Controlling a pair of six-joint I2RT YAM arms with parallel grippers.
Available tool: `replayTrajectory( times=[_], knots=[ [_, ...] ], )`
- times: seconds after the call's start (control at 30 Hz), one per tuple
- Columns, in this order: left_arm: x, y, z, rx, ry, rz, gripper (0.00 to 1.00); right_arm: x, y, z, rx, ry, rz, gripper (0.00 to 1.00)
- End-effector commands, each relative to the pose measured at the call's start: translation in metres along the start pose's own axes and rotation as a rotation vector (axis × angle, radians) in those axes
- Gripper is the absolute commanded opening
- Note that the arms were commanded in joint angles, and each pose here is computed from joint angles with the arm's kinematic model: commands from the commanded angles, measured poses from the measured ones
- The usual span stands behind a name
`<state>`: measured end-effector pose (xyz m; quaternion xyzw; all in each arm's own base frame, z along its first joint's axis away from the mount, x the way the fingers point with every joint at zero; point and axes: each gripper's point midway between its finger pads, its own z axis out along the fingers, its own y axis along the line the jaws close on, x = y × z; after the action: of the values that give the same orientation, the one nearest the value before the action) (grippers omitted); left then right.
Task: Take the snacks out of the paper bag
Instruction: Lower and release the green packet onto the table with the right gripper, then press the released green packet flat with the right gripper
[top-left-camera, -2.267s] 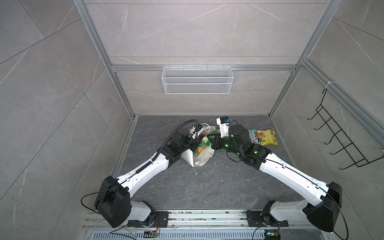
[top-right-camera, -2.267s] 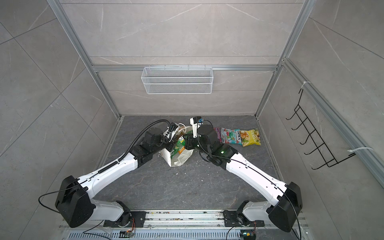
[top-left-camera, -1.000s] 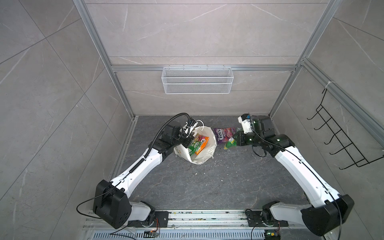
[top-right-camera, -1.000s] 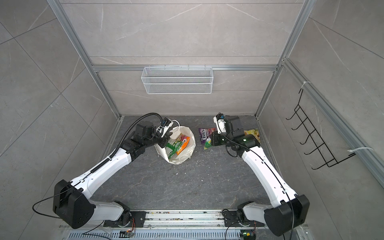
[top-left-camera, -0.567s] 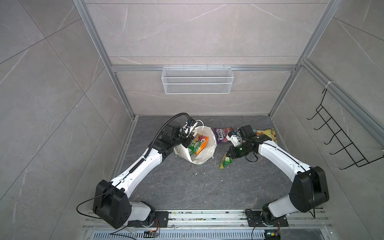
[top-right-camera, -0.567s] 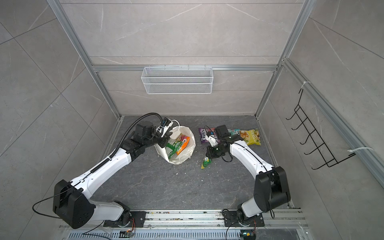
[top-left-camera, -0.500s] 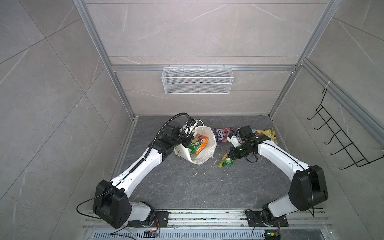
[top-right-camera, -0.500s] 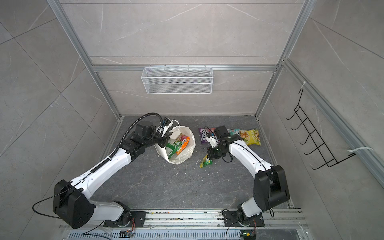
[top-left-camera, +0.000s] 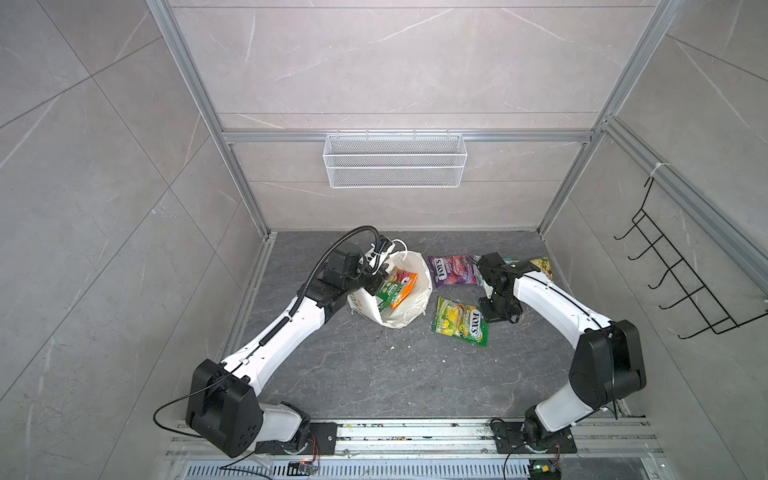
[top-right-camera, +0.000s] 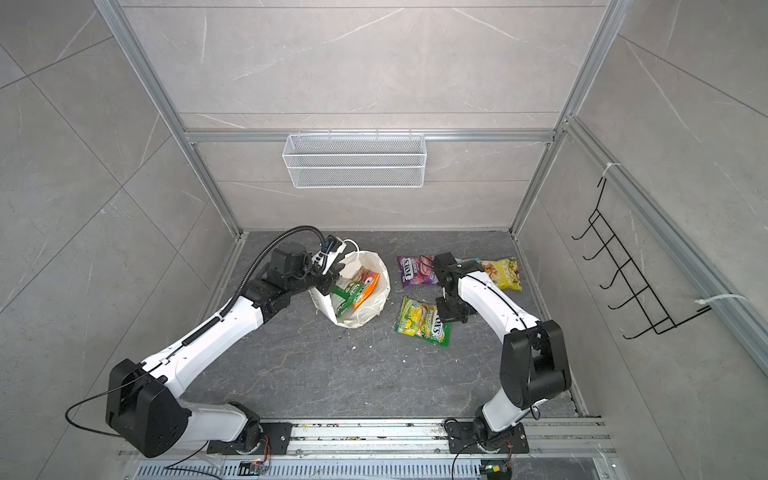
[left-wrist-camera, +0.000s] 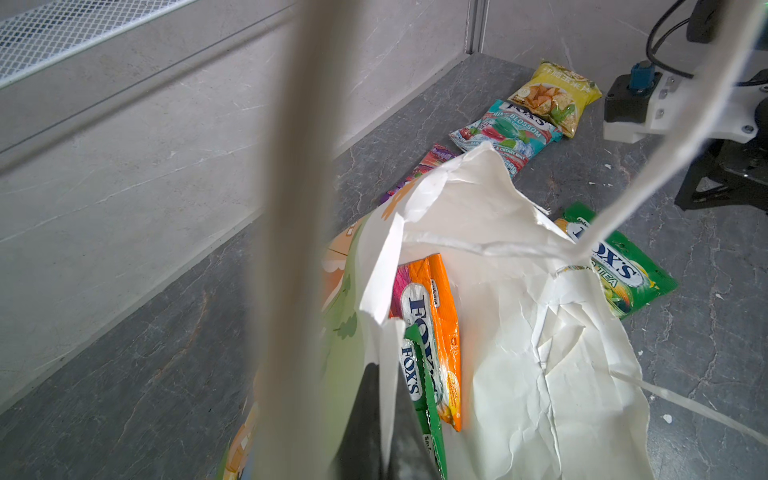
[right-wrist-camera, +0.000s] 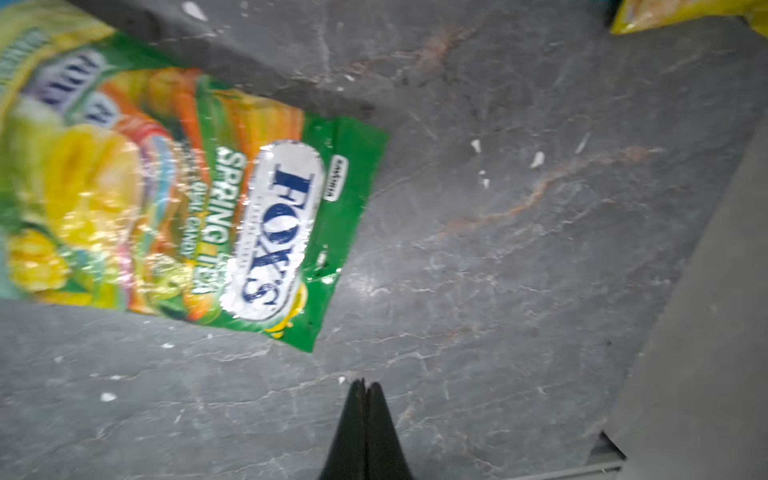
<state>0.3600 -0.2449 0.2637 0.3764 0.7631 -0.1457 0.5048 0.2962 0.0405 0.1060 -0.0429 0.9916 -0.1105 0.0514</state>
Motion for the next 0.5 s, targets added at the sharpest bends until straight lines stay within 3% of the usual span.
replayTrajectory(
  times=[0.0, 0.07, 0.17, 0.27, 0.33, 0.4, 0.47],
  knots=[
    [-0.035, 0.009, -0.015, -0.033, -0.126, 0.020, 0.00, -0.006, -0.017, -0.007, 0.080, 0.001, 0.070, 0.12],
    [-0.036, 0.009, -0.016, -0.038, -0.128, 0.020, 0.00, -0.018, 0.016, -0.018, -0.105, -0.072, 0.074, 0.21],
    [-0.036, 0.009, -0.017, -0.040, -0.137, 0.012, 0.00, -0.032, 0.074, -0.034, -0.355, -0.173, 0.084, 0.47],
    [-0.036, 0.008, -0.016, -0.037, -0.140, 0.003, 0.00, -0.035, 0.096, -0.027, -0.323, -0.187, 0.121, 0.63],
    [-0.034, 0.008, -0.014, -0.033, -0.133, 0.000, 0.00, -0.036, 0.107, -0.019, -0.281, -0.186, 0.152, 0.67],
    [-0.034, 0.008, -0.014, -0.033, -0.133, 0.000, 0.00, -0.036, 0.122, -0.015, -0.260, -0.204, 0.154, 0.81],
    [-0.035, 0.008, -0.014, -0.028, -0.132, 0.002, 0.00, -0.036, 0.126, -0.005, -0.209, -0.192, 0.192, 0.82]
  ],
)
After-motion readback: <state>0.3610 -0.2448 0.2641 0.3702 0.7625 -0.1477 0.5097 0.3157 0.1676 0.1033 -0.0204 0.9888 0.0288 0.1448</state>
